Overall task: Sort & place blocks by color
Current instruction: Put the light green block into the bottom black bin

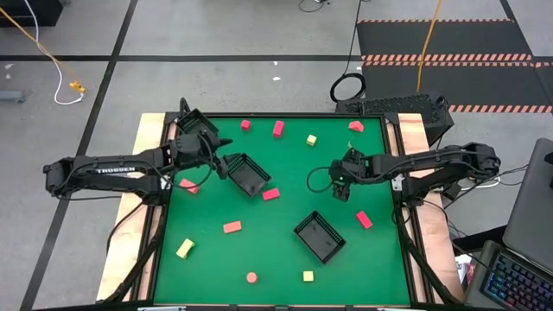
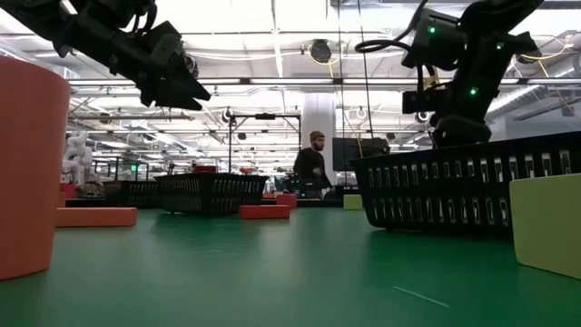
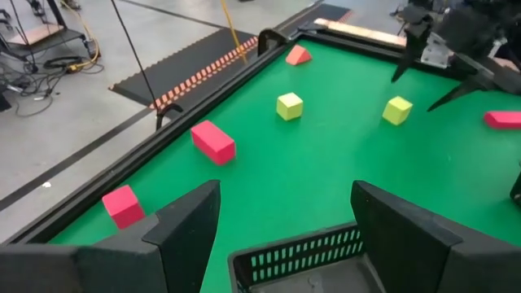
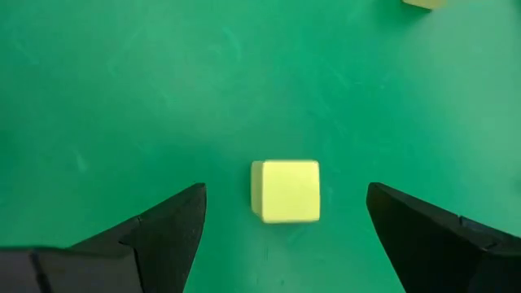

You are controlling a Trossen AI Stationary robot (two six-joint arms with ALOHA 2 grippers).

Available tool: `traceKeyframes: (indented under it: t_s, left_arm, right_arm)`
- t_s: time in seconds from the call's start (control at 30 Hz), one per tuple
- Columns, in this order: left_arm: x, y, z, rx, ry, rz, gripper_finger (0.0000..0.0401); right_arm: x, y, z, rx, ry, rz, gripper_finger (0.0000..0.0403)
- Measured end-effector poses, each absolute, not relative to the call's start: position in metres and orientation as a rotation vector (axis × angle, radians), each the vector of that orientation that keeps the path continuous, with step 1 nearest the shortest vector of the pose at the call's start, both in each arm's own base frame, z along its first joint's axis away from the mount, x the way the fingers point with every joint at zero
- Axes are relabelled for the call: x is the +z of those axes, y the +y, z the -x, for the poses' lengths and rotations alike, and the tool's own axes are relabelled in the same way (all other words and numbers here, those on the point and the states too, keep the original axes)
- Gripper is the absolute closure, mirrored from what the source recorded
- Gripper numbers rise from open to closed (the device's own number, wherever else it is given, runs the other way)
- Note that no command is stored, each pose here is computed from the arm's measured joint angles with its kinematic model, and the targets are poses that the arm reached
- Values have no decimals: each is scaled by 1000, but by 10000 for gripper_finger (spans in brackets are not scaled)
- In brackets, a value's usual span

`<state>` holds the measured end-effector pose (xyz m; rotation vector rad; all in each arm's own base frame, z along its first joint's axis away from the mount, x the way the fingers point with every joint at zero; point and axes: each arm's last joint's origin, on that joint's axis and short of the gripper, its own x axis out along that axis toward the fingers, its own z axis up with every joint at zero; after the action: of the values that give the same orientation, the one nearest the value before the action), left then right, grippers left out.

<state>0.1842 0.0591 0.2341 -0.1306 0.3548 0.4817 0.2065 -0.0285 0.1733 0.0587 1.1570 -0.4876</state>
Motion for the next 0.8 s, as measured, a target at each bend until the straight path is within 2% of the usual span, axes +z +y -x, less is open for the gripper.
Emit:
traceKeyframes:
  t_s: [0.53, 0.8]
  left_arm:
    - [226, 60, -195, 471, 379, 127, 123]
    - [226, 60, -195, 470, 381, 122, 123]
  right_arm:
    - [156, -41, -201, -504, 1127, 0, 94]
    - [140, -43, -194, -459, 1092, -57, 94]
